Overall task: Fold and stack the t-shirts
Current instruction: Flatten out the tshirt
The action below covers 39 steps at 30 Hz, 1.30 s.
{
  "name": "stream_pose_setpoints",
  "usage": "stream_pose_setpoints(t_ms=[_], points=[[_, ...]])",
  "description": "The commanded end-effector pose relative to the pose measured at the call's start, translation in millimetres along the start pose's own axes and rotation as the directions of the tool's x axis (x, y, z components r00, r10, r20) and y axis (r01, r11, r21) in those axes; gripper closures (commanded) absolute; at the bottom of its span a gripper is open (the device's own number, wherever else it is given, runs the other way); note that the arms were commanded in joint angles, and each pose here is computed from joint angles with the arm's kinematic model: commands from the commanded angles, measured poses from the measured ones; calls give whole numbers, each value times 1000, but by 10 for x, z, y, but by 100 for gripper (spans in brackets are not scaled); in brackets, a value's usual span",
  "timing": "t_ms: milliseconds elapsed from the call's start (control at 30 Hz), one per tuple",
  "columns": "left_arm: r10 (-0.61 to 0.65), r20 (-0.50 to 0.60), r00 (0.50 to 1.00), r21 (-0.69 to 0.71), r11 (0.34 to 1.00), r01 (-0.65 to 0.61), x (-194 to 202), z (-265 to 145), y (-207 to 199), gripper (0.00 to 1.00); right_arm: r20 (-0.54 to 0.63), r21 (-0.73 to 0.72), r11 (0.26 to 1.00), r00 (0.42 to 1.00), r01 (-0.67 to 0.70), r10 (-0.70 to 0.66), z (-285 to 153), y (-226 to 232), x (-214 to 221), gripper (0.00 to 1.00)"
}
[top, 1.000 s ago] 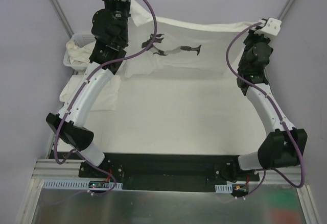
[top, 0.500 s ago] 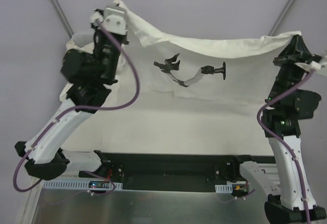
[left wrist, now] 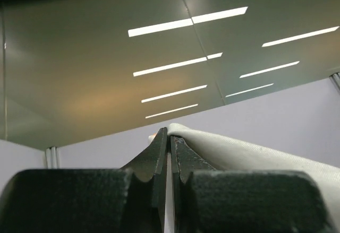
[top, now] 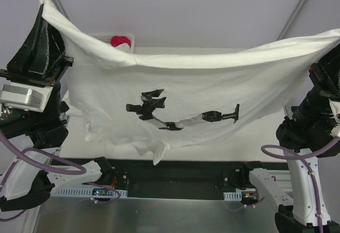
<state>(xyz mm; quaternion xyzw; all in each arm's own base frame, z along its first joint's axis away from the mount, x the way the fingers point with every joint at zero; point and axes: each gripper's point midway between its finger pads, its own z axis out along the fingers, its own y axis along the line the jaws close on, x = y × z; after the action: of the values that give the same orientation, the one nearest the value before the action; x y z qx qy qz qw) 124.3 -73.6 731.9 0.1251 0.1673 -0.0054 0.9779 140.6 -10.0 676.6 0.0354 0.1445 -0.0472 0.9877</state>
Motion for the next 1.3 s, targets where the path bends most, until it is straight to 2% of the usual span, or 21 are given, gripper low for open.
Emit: stream_pose_setpoints(t_ms=[0,133,267,333,367,400,433,467,500,533,567,600,633,667,700,733,800,967,1200,1233,1267], points=[[54,168,984,41,997,-61,-330,76,-35,100,204,-4,1000,978,29,-28,184,-23,-572,99],[97,148,984,27,994,-102,-198,145,-111,100,182,-11,1000,983,20,-18,202,24,-397,99],[206,62,977,-34,978,-204,238,311,-290,100,76,7,999,996,47,-47,207,91,228,99],[259,-15,966,-23,966,-259,760,388,-445,100,14,26,996,996,85,-85,198,92,556,99],[208,-43,977,-22,978,-209,975,409,-464,100,-50,19,994,993,108,-107,178,142,912,99],[189,-113,975,7,982,-190,1445,424,-617,100,-87,19,992,989,123,-121,176,160,1101,99],[211,-186,959,-13,976,-217,1819,403,-459,100,-124,30,990,983,140,-136,174,157,1304,99],[157,-205,966,-38,985,-168,1998,454,-419,100,-203,6,985,965,170,-165,105,234,1814,99],[152,-284,947,-19,986,-164,2632,393,-583,100,-209,12,983,962,183,-177,200,234,1946,99],[173,-329,928,-43,979,-197,3009,351,-456,100,-250,9,980,950,198,-190,206,247,2221,99],[165,-313,935,-70,978,-196,3103,500,-376,100,-345,-29,977,916,209,-206,40,356,2941,99],[155,-378,913,-29,983,-179,3764,350,-534,100,-403,-45,977,891,208,-208,26,322,3277,99],[126,-334,934,-28,989,-143,3834,372,-486,100,-384,-69,987,909,147,-162,229,372,3350,99],[40,-327,944,-62,996,-64,3982,366,-322,100,-437,-49,994,892,102,-113,149,316,3752,99],[12,-381,924,-88,995,-50,4355,263,-307,100,-422,45,998,907,33,-10,213,135,3841,99],[8,-353,936,-115,992,-52,4254,436,-166,100,-356,110,994,934,18,22,426,69,3722,99],[-8,-364,932,-116,993,-37,4489,389,-113,100,-376,134,990,926,30,23,404,-64,4033,99],[-9,-324,946,-133,990,-36,4178,622,70,100,-328,127,992,944,6,37,621,-27,3881,99],[-14,-245,969,-120,993,-16,3139,907,161,100,-350,104,995,936,-7,43,600,-4,3365,99],[-14,-266,964,-114,993,-17,3141,865,76,100,-321,100,995,946,-15,46,676,-7,3055,99],[-6,-243,970,-113,993,-22,2823,904,107,100,-325,92,996,944,-21,50,649,13,2961,99]])
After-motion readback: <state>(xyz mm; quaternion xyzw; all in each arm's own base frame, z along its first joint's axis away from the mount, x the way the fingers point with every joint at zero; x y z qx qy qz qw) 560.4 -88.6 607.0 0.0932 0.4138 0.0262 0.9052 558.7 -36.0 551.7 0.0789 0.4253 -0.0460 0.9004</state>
